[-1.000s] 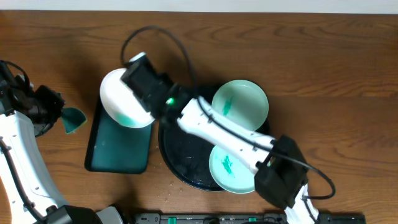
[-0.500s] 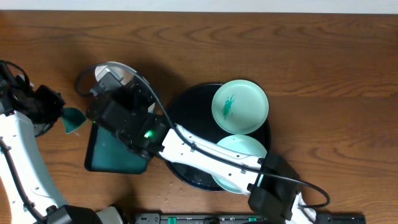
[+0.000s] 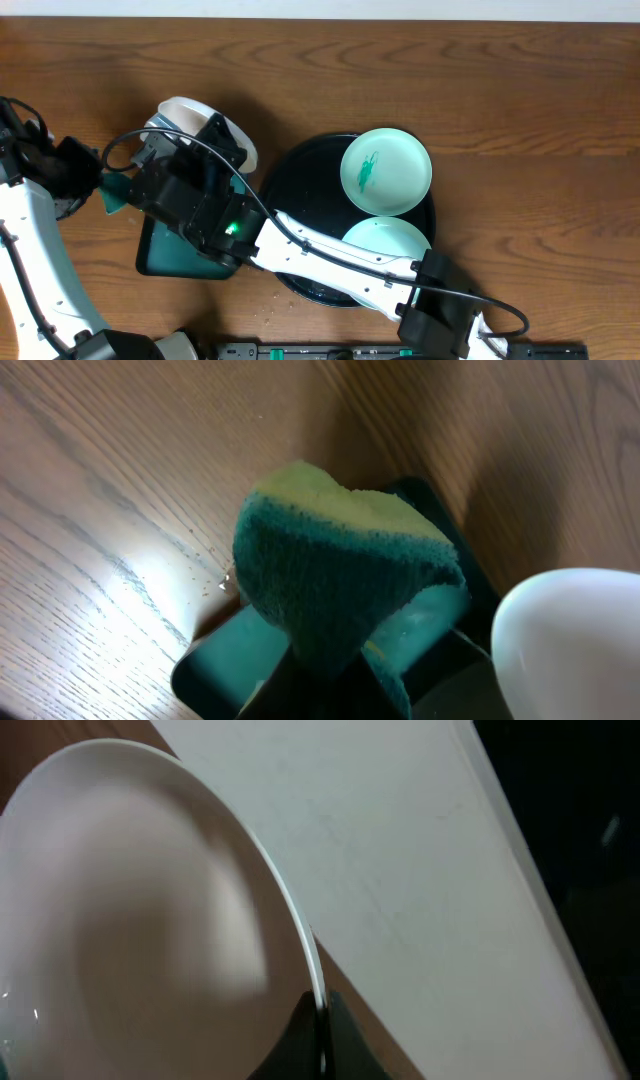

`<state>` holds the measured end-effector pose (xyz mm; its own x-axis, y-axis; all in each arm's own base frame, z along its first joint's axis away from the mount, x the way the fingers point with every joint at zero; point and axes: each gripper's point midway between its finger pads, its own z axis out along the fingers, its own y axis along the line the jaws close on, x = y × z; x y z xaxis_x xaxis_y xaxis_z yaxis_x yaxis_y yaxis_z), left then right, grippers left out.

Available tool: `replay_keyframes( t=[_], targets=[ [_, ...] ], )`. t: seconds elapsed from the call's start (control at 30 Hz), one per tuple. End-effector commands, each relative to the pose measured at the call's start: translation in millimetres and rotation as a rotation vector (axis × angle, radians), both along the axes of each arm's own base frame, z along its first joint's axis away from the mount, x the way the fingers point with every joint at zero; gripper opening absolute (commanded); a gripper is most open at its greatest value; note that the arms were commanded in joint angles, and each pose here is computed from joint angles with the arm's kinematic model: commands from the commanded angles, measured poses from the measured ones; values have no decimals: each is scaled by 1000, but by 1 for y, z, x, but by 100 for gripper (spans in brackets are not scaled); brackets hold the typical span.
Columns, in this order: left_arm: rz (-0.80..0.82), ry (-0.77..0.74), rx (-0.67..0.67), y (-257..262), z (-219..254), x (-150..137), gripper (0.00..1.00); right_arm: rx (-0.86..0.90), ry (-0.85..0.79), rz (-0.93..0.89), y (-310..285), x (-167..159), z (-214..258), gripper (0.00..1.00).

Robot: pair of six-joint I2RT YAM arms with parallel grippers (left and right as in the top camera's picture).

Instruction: Clean dirty plates on tray and stack at the side

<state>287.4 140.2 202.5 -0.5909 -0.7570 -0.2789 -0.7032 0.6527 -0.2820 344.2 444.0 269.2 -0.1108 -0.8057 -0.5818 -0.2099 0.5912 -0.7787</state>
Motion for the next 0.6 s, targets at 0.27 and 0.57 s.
replay_keyframes(
  t=[0.27, 0.57],
  targets=[
    [-12, -27, 3, 0, 9, 3, 7, 138, 207, -33, -11, -13, -46, 1],
    [-32, -8, -8, -6, 2, 6, 7, 484, 692, -18, -14, -14, -91, 1]
  ],
)
